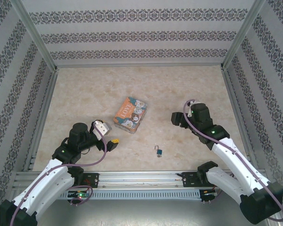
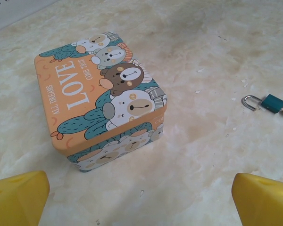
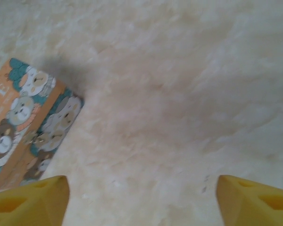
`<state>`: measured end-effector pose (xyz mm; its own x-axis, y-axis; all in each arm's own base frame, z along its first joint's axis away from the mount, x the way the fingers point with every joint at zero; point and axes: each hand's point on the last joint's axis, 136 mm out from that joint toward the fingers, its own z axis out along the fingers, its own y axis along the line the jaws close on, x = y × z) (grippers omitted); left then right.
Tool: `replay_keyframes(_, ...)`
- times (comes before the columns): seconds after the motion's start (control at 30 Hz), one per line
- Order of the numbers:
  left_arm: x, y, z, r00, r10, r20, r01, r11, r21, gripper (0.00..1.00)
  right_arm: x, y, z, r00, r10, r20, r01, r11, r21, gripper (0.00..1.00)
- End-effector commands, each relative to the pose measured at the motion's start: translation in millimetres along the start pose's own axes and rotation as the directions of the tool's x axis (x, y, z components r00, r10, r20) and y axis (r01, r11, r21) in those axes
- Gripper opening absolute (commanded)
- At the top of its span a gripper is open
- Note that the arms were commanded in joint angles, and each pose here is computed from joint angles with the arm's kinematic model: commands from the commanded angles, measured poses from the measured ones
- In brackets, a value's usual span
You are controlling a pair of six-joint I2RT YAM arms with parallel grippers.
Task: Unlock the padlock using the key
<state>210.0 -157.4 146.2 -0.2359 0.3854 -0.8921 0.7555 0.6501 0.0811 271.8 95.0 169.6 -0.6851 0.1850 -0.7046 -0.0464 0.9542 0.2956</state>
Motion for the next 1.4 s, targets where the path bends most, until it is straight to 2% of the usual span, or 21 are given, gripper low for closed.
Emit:
replay_keyframes(0.0, -3, 4, 1, 0.999, 0.028, 0.026, -0.027, 0.999, -0.016, 0.99, -26, -22, -5, 0.989, -0.1, 0.107, 0.089, 0.99, 0.107, 0.9)
replay_keyframes(0.13, -2, 5, 1, 1.0, 0.025, 0.019, -0.024, 1.0, -0.018, 0.99, -38, -39, -3, 0.976, -0.159, 0.152, 0.134, 0.977, 0.166, 0.98)
replay_keyframes(0.6, 1, 5, 2, 1.0, 0.023, 0.008, -0.023, 0.999, -0.022, 0.99, -52, -64, 15, 0.91, -0.303, 0.284, 0.237, 0.94, 0.244, 0.98)
replay_keyframes(1.07, 1, 6, 3, 1.0, 0.026, 0.004, -0.026, 0.999, -0.025, 0.99, -45, -75, 51, 0.861, -0.301, 0.41, 0.222, 0.948, 0.228, 0.98)
replay_keyframes(1.37, 2, 13, 2, 1.0, 0.029, -0.003, -0.03, 0.997, -0.064, 0.99, -48, -77, 73, 0.829, -0.337, 0.447, 0.261, 0.939, 0.224, 0.98)
